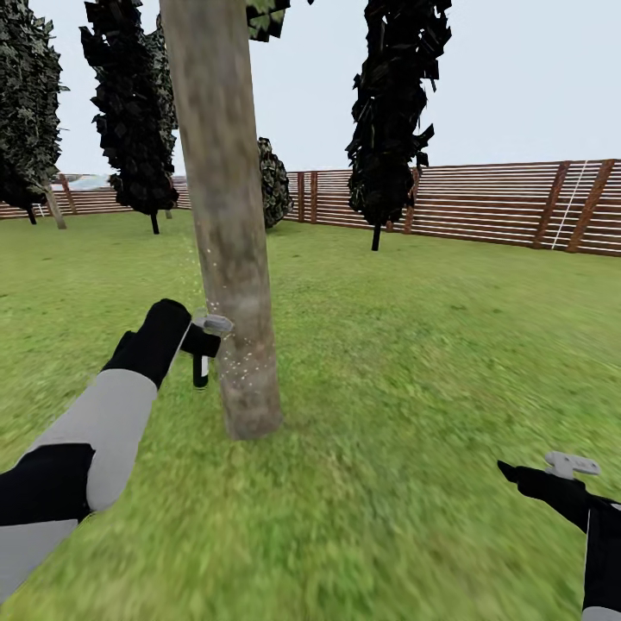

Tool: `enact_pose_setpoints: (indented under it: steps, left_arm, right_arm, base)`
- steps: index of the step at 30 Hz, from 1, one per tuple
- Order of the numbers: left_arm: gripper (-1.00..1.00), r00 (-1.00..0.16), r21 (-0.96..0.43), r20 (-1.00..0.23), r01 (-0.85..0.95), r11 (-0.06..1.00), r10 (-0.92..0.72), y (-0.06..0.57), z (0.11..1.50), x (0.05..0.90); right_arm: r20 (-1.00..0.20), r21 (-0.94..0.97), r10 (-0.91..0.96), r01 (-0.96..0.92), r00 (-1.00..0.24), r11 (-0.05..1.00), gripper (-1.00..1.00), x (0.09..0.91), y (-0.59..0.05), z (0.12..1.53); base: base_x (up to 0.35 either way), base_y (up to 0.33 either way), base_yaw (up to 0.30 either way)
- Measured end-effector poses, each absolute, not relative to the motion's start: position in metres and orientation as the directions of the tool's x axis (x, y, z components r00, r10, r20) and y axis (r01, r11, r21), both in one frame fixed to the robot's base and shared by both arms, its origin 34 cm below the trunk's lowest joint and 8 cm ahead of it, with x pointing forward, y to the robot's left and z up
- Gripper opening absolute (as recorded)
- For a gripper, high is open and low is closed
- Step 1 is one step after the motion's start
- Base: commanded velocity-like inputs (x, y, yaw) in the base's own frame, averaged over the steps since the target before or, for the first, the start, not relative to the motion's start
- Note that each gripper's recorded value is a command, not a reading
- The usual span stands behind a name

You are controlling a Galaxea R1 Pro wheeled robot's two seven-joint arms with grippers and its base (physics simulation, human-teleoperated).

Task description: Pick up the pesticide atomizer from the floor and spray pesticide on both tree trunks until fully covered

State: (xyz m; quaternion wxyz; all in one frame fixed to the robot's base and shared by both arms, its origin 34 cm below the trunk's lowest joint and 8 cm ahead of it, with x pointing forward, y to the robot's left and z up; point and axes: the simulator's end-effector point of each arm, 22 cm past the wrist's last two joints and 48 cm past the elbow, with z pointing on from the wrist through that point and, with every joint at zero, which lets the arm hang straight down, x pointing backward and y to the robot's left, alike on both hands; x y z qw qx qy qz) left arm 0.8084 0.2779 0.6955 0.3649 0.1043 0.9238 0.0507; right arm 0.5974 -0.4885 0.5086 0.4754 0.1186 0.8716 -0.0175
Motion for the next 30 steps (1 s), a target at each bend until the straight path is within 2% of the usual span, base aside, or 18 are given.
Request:
enact_pose_setpoints:
  steps: [30]
  left_arm:
    - [-1.00, -0.497, 0.185, -0.838, 0.129, 0.974, 0.225, 0.270, 0.902, 0.844]
  right_arm:
    - [-0.832, 0.083, 0.192, 0.224, -0.520, 0.971, 1.00, 0.597, -0.489, 0.508]
  base:
    - [0.000, 0.000, 0.000]
